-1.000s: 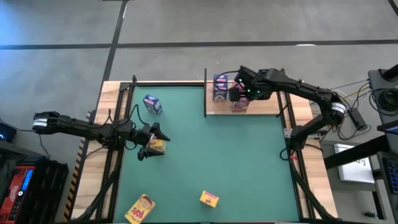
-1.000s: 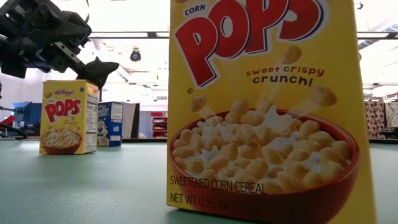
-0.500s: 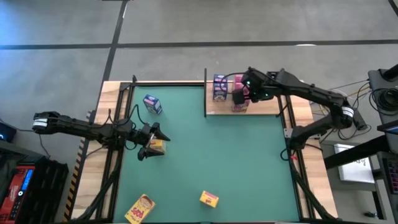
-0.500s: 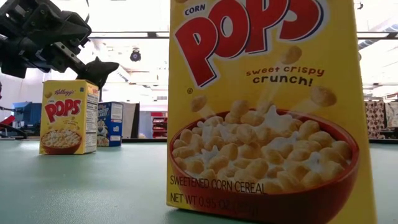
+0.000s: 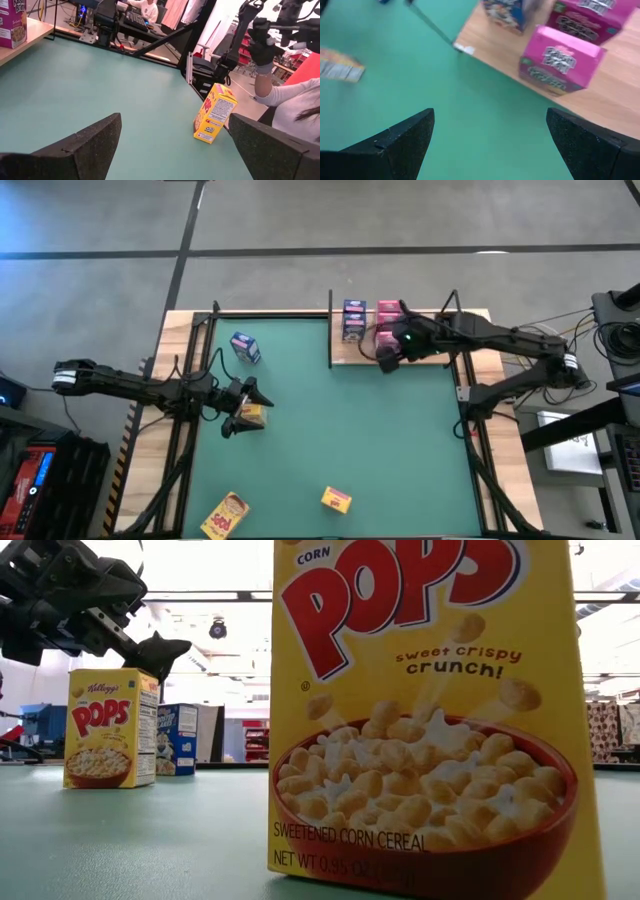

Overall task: Stack cereal on shelf
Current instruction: Move the middle left yellow cereal box to the center

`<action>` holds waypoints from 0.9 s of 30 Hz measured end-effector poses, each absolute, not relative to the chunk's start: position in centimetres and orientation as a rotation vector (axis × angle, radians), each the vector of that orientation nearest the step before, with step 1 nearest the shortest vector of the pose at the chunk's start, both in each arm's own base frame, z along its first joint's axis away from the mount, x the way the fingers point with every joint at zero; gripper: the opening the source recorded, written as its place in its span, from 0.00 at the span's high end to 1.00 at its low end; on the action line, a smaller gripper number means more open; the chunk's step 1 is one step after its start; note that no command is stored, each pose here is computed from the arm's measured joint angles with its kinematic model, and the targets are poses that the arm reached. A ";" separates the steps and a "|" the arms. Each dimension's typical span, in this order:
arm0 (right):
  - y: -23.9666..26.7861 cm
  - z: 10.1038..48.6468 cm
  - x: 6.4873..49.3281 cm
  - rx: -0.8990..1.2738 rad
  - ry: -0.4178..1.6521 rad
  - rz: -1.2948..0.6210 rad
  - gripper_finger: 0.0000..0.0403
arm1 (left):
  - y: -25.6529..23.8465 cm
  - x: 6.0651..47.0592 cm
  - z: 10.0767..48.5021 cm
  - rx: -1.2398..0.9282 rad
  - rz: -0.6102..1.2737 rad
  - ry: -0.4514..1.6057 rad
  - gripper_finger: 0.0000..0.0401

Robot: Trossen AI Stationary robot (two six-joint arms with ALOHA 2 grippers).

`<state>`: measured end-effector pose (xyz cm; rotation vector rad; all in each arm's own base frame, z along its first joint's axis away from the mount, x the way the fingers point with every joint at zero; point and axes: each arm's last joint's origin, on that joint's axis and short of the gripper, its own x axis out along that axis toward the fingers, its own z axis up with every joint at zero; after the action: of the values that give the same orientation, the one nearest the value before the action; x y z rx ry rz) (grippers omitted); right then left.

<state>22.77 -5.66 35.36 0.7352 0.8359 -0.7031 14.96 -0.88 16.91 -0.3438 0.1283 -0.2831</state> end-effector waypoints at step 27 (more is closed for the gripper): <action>0.3 22.8 17.2 0.499 0.355 -0.219 0.07 | -0.9 15.0 16.9 -0.344 -0.283 0.128 0.12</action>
<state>17.16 0.30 22.84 0.4992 0.3548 -0.2188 14.96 -0.88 16.91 -0.3440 0.1285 -0.2828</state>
